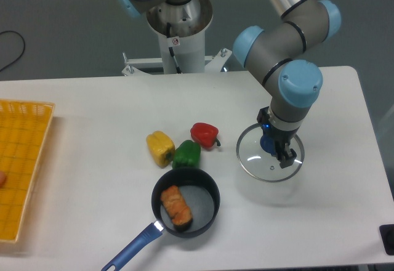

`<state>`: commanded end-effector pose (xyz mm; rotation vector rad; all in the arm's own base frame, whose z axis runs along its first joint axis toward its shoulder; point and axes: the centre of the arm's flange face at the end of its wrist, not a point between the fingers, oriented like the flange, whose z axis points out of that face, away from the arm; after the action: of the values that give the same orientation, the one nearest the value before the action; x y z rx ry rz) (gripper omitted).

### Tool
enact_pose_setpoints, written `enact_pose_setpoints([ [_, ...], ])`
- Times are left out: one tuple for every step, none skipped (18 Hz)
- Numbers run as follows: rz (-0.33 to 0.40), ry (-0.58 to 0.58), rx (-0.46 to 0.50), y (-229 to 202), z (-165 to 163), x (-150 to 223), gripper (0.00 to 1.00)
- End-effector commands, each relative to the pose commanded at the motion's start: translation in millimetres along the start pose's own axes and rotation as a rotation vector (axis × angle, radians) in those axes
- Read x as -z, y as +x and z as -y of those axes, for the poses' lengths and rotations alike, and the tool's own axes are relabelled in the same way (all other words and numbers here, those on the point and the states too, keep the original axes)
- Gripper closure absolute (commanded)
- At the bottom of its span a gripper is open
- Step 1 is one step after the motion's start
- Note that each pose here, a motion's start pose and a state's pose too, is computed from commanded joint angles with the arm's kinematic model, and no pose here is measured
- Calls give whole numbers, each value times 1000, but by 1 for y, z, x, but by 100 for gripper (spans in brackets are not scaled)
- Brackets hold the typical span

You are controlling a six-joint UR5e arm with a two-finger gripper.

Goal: Close the pot lid
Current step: 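Hold the glass lid by its blue knob with the gripper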

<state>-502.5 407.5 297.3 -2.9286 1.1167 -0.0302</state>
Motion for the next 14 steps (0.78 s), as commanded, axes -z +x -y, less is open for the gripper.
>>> enact_pose_setpoints([
  [0,0,0,0,0,0,45],
  [0,0,0,0,0,0,45],
  [-3,-1,0,0,0,-2,45],
  [-2,-1,0,0,0,-1,45],
  [-1,0,0,0,0,-1,45],
  [1,0,0,0,0,1,45],
  [3,-1,0,0,1,2,45],
  [4,-1,8,0,1,3,45],
  [4,-1,6,0,3,3,45],
  [6,-2,8,0,3,3,45],
  [1,-1,3,0,7,3,45],
  [-2,0,0,0,12,5,45],
  [-3,0,15,-1,14,5,45],
  [-2,0,18,-1,21,6,45],
])
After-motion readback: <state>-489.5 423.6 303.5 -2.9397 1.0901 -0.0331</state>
